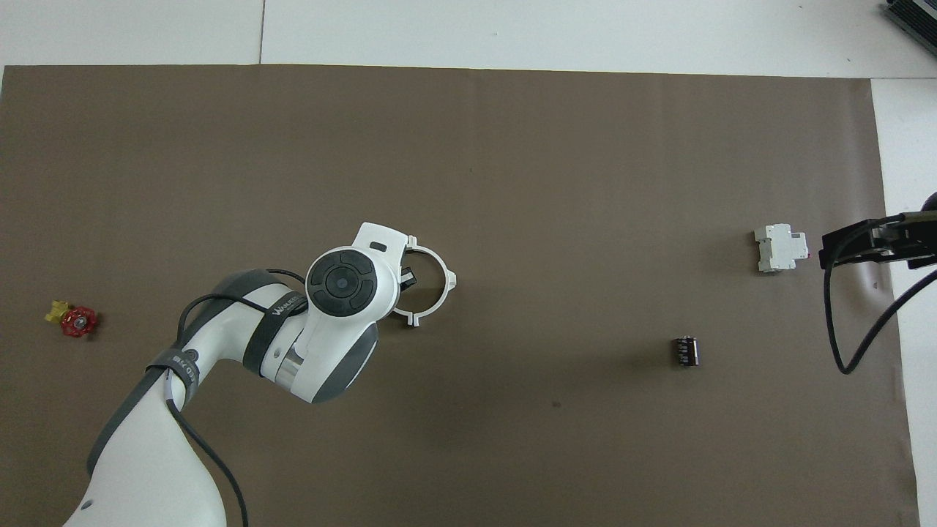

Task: Assemble drain pipe with both arms
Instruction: 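Press the held half onto the placed half forming a ring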

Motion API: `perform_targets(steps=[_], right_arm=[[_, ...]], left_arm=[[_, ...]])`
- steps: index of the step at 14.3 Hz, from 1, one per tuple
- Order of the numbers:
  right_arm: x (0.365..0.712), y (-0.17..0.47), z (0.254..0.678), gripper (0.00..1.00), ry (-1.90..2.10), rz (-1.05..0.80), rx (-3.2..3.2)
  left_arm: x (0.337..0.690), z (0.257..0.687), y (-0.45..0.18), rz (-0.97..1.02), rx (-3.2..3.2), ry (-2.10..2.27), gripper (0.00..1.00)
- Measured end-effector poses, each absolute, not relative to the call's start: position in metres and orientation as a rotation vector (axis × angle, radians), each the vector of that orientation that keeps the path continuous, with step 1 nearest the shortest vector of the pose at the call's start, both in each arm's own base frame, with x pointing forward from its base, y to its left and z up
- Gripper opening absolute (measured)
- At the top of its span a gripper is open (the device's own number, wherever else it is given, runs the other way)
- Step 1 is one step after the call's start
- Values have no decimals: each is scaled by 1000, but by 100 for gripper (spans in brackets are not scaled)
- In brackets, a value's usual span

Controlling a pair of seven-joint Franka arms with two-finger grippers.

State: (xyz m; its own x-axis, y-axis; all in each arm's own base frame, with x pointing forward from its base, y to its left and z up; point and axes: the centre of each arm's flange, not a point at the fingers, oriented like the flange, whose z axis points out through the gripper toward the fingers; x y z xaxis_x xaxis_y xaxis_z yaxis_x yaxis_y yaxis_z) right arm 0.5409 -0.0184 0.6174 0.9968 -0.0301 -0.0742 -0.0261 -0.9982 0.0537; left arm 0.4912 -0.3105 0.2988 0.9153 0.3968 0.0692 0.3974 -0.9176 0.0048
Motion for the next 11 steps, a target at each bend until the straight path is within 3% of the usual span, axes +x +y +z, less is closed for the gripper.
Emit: perform_targets(steps=[2, 9, 11], right_arm=[[541, -18, 617, 100, -43, -116, 3086], [541, -18, 617, 100, -43, -116, 3086], [541, -18, 617, 100, -43, -116, 3086]], left_arm=[[491, 298, -310, -106, -3065, -633, 22], [490, 297, -310, -103, -3064, -626, 99], [490, 297, -309, -103, -3065, -622, 100]])
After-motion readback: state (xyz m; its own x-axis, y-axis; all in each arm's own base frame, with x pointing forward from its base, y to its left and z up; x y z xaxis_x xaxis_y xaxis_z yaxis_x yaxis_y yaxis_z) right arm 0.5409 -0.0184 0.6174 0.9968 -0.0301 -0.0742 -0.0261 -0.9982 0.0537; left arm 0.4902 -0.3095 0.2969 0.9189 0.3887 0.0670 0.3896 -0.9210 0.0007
